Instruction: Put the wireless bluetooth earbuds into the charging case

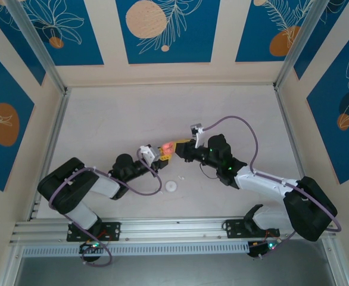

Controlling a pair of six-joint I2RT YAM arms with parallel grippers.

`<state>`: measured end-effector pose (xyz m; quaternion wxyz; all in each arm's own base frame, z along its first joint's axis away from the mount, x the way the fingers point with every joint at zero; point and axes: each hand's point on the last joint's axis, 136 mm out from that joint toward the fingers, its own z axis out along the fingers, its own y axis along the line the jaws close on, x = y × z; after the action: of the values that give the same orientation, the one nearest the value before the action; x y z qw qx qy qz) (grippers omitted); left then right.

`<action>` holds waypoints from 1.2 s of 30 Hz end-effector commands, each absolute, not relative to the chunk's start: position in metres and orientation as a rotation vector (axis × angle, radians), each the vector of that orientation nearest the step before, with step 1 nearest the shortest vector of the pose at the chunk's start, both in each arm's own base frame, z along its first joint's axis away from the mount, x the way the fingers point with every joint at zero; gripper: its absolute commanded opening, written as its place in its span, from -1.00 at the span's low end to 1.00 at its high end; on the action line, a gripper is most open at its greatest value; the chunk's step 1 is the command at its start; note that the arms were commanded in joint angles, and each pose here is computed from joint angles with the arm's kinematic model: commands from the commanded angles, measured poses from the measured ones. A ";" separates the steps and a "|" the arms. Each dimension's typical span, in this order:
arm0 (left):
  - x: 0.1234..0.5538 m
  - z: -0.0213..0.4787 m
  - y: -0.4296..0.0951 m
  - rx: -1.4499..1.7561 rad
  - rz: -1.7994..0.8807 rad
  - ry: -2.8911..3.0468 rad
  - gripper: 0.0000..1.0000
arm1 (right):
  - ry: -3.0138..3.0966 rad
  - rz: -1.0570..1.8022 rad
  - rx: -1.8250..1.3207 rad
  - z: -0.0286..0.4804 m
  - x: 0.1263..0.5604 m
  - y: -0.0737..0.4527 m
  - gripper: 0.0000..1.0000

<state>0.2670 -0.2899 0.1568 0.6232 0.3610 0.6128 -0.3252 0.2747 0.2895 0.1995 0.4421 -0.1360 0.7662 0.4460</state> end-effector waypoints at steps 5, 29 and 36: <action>0.264 0.188 -0.291 0.786 -0.765 1.317 -0.73 | 1.823 1.115 -0.355 0.218 0.282 0.303 -0.53; 0.268 0.187 -0.290 0.772 -0.748 1.323 -0.74 | 1.740 1.118 -0.375 0.243 0.271 0.299 -0.53; 0.267 0.194 -0.291 0.769 -0.752 1.306 -0.74 | 1.761 1.118 -0.379 0.236 0.271 0.303 -0.53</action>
<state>0.2679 -0.2877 0.1703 0.6381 0.3495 0.6052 -0.3231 0.2700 0.3006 0.2298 0.4763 -0.1516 0.7321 0.4628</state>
